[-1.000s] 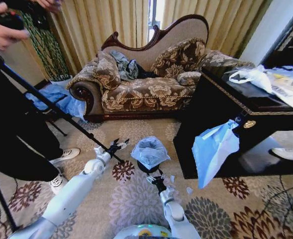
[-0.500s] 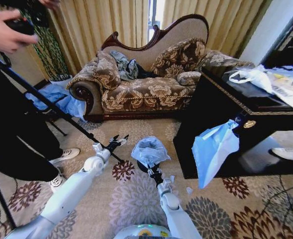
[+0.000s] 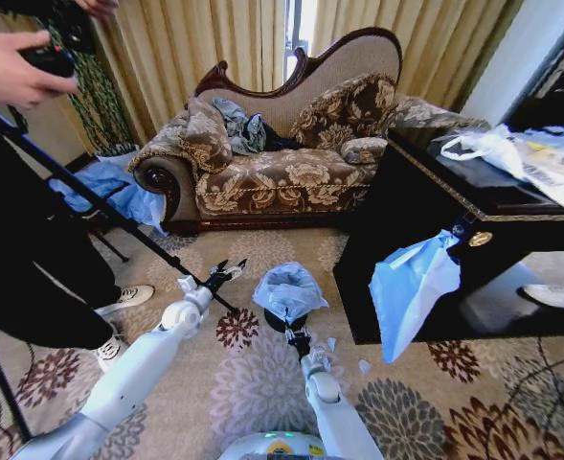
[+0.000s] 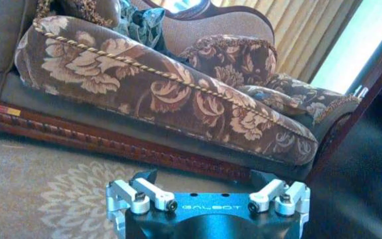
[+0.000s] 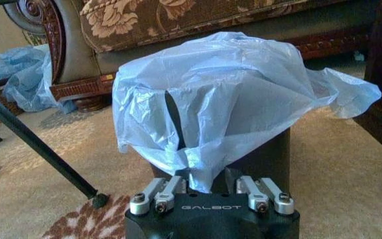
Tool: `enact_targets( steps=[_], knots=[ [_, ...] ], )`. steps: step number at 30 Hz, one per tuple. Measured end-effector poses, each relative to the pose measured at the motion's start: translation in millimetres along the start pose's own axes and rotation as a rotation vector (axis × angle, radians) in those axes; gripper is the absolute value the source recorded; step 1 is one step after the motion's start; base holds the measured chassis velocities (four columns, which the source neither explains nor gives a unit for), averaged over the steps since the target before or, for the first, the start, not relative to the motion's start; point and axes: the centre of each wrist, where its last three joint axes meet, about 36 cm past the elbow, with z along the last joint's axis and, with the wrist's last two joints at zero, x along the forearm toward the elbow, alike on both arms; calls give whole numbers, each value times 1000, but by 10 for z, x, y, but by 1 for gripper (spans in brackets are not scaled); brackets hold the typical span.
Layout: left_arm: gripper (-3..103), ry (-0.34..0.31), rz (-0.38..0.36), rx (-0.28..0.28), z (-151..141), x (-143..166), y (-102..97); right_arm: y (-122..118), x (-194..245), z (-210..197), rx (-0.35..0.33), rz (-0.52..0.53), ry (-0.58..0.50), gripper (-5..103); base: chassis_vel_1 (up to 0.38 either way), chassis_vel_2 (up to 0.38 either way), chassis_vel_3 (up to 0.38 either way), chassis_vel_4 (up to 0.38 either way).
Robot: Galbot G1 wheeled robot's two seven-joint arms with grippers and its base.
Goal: Place a garbage bag over the trash bin.
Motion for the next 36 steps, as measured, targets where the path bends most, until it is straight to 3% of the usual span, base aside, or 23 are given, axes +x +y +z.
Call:
enact_targets(
  steps=[5, 8, 10, 11, 26, 36],
  knots=[
    [97, -1, -2, 4, 11, -5, 3, 13, 10, -1, 0, 2, -3, 27, 0, 0, 0, 0],
    [97, -1, -2, 7, 21, -9, 0, 16, 31, 26, -2, 6, 2, 11, 0, 0, 0, 0],
    [97, -1, -3, 8, 22, -8, 1, 14, 36, 35, -3, 7, 4, 11, 0, 0, 0, 0],
    [97, -1, -3, 8, 23, -8, 1, 11, 42, 47, -3, 9, 7, 3, 0, 0, 0, 0],
    [97, -1, -2, 18, 49, -13, -11, -108, 132, 411, 17, 65, 99, 0, 0, 0, 0, 0],
    [97, -2, -9, 19, 44, -13, 17, -3, 251, 167, 4, 45, 26, 3, 0, 0, 0, 0]
  ],
)
